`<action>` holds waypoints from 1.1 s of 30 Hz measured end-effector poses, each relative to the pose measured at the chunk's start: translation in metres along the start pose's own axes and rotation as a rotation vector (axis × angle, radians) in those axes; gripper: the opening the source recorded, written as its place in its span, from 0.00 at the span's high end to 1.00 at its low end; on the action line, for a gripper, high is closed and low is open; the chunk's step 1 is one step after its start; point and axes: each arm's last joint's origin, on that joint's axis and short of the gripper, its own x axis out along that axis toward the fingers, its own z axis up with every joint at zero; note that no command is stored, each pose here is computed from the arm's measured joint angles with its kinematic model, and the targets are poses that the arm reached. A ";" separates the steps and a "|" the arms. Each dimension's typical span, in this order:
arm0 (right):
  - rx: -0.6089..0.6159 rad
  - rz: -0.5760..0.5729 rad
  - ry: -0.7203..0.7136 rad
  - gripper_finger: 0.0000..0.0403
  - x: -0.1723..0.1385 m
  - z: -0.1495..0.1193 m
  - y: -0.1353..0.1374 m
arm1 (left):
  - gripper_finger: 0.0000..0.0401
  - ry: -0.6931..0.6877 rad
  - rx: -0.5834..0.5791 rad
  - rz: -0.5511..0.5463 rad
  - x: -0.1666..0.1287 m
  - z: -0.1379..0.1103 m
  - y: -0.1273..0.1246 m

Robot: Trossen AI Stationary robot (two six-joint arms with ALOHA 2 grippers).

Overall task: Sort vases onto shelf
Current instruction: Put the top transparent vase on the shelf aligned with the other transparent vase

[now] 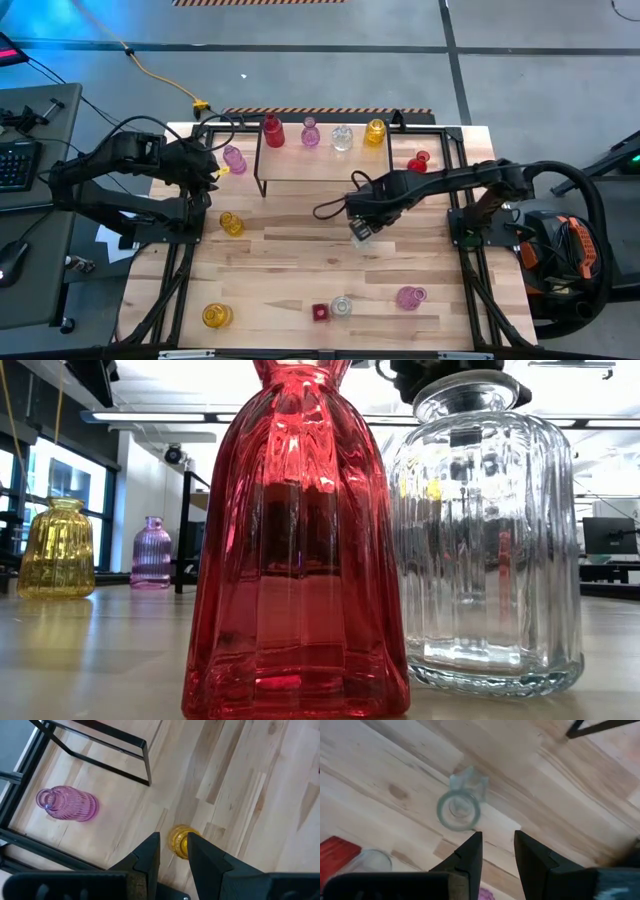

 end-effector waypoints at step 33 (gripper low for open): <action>0.030 0.073 -0.010 0.77 0.042 0.001 0.003 | 0.78 -0.006 -0.010 0.003 0.000 0.000 0.000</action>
